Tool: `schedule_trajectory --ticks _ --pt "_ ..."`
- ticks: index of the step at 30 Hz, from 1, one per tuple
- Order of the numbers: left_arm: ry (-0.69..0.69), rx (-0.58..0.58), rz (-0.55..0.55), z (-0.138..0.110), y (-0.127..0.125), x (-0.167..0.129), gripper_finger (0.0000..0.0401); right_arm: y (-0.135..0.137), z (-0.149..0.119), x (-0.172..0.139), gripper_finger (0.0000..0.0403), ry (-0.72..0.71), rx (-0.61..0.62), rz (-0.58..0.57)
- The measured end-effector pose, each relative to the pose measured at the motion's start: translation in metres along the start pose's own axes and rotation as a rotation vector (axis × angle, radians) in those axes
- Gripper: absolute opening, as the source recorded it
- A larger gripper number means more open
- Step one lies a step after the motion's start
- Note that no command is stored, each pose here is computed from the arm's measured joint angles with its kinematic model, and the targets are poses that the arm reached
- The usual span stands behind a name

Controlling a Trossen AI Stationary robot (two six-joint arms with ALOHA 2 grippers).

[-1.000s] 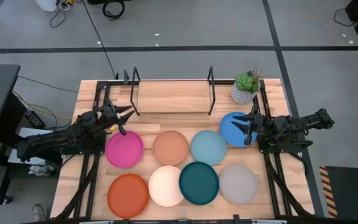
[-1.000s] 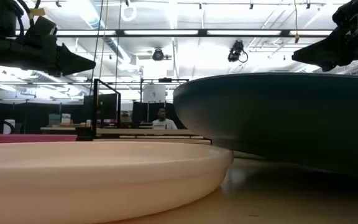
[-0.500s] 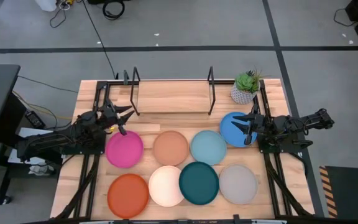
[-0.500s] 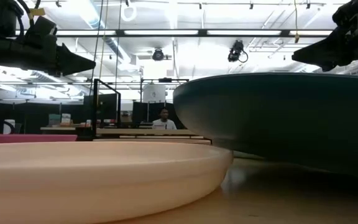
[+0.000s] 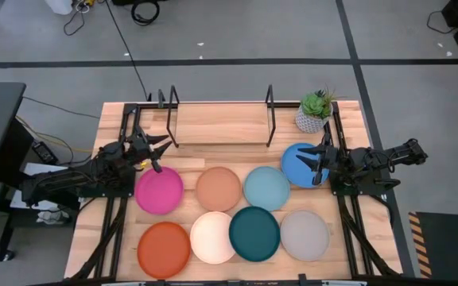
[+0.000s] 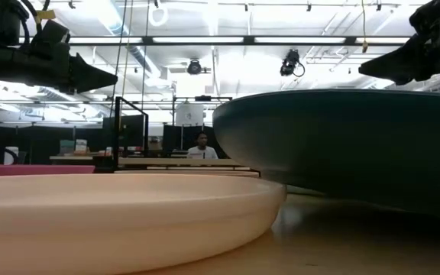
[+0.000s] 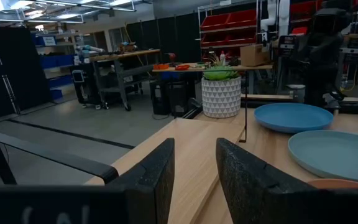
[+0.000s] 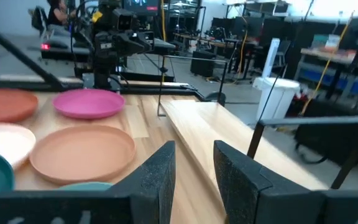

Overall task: Place and stack plates onto a shelf
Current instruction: Adjust the plates

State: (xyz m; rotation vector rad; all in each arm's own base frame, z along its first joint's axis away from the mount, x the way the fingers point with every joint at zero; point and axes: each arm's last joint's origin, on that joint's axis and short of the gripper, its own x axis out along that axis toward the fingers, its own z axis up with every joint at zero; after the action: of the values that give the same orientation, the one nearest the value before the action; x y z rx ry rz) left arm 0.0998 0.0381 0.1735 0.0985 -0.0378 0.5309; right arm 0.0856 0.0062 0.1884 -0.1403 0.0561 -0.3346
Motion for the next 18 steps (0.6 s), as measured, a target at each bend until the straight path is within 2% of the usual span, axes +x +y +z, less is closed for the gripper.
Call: schedule_trajectory --ticks 3,8,12,18 --pt "0.0 -0.019 0.0 0.0 0.0 0.0 0.0125 0.0 0.0 0.0 0.0116 0.0 -0.056 0.0" --pt "-0.018 -0.266 -0.005 0.002 0.0 0.0 0.0125 0.0 0.0 0.0 0.0116 -0.004 -0.049 0.003" --pt "-0.068 -0.341 -0.01 0.007 0.001 0.0 0.0125 0.001 0.007 0.0 0.0116 -0.066 0.1 0.077" --pt "-0.077 -0.341 -0.01 0.008 0.001 0.0 0.0125 0.001 0.02 -0.002 0.0116 -0.188 0.288 0.138"
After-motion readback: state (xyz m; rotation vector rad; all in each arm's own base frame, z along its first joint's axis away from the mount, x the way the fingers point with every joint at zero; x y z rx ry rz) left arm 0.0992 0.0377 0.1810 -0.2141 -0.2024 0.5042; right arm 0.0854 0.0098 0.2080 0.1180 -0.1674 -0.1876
